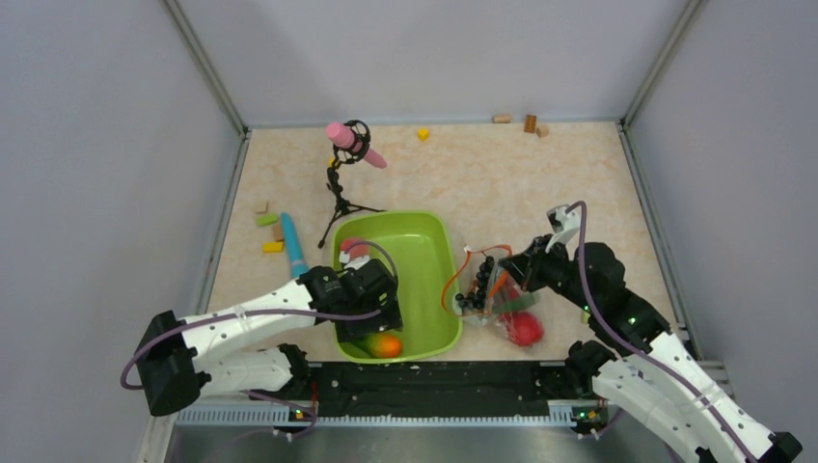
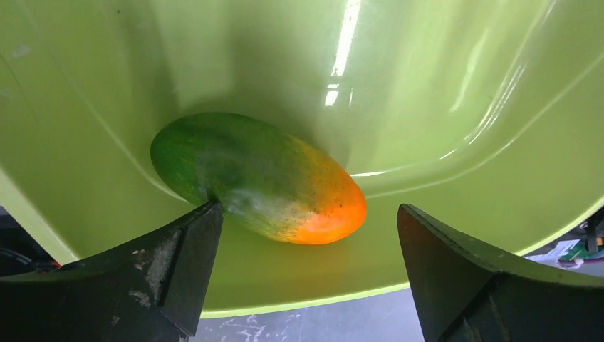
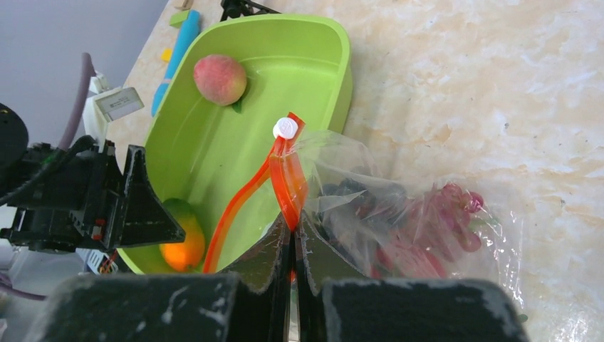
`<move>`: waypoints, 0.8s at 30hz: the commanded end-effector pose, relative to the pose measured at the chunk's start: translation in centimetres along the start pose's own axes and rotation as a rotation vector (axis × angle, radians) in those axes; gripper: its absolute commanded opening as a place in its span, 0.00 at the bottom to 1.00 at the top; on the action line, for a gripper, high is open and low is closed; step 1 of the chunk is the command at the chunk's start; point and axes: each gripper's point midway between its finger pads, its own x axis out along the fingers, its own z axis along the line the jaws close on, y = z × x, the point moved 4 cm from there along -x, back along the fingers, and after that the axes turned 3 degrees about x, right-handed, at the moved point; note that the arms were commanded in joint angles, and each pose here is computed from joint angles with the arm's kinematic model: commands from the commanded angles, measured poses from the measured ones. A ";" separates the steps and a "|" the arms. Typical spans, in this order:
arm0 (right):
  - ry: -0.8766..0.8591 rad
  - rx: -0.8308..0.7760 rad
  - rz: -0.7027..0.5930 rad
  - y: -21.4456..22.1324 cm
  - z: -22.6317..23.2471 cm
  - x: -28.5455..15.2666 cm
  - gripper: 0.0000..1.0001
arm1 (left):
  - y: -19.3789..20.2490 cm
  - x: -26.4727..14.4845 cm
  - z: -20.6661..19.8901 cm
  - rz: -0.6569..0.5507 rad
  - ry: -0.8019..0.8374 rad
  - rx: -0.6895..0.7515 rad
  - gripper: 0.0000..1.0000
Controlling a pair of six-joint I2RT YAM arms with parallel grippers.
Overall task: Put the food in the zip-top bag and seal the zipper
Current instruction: Pick up the fake fruit from the bin.
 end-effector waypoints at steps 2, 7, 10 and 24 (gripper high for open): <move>-0.025 -0.012 -0.020 -0.4 0.4 0.3 0.00 | 0.0 0.5 -0.5 0.036 -0.009 -0.014 0.98; -0.021 -0.015 -0.016 -0.5 0.4 0.3 0.00 | -0.7 2.7 0.2 0.023 -0.015 -0.043 0.98; -0.014 -0.016 -0.020 -0.6 0.4 0.3 0.00 | -2.0 3.3 0.0 -0.019 0.018 -0.047 0.97; 0.021 -0.013 -0.029 -0.8 0.0 0.0 0.00 | -2.0 4.2 -2.3 0.110 0.107 0.146 0.79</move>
